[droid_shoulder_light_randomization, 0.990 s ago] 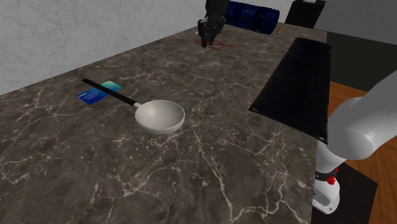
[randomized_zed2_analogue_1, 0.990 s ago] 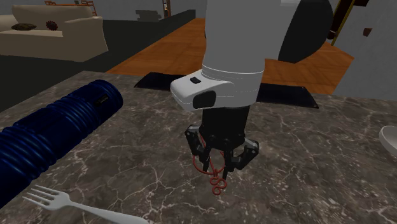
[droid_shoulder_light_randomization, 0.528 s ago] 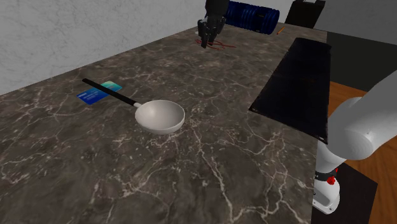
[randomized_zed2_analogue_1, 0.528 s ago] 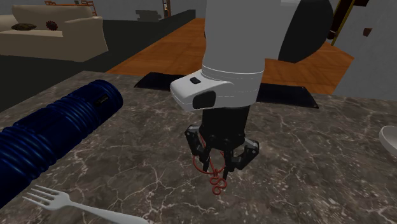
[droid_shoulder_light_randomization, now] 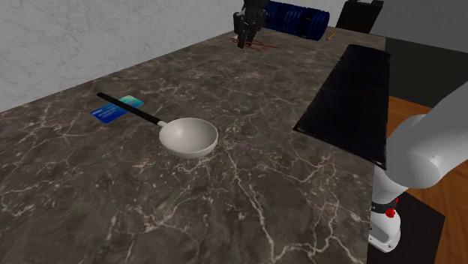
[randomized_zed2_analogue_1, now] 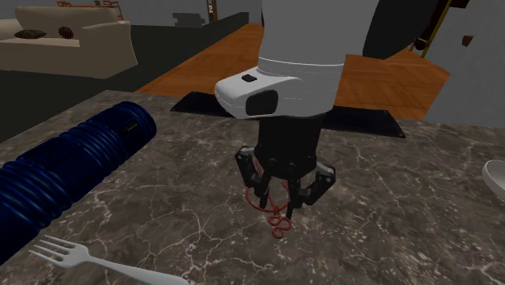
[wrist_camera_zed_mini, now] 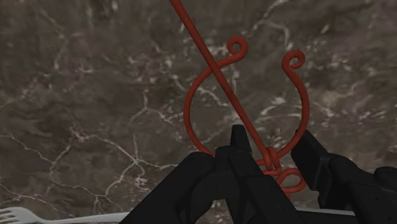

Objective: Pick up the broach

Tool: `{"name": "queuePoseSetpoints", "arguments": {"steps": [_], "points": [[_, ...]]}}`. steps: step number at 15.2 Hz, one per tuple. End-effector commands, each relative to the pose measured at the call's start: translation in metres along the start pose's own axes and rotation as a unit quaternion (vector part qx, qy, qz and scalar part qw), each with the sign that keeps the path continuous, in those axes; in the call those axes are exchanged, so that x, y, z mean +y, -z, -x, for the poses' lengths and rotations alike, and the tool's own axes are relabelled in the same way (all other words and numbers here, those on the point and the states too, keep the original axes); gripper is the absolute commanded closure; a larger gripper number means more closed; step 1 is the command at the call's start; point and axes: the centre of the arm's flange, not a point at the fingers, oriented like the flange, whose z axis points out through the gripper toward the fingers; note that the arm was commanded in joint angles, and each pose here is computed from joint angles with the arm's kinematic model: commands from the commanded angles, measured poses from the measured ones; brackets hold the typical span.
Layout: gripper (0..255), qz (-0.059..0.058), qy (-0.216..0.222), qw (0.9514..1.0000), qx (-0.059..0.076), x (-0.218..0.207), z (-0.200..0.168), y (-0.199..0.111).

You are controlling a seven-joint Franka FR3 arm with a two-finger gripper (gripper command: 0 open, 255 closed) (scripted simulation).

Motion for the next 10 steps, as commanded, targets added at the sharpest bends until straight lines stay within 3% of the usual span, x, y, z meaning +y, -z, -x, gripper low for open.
{"name": "queuePoseSetpoints", "arguments": {"steps": [1,10], "points": [[255,0.0,0.0,1.0,0.0,0.0,-0.002,0.011],[255,0.0,0.0,1.0,0.0,-0.001,-0.008,0.048]]}}
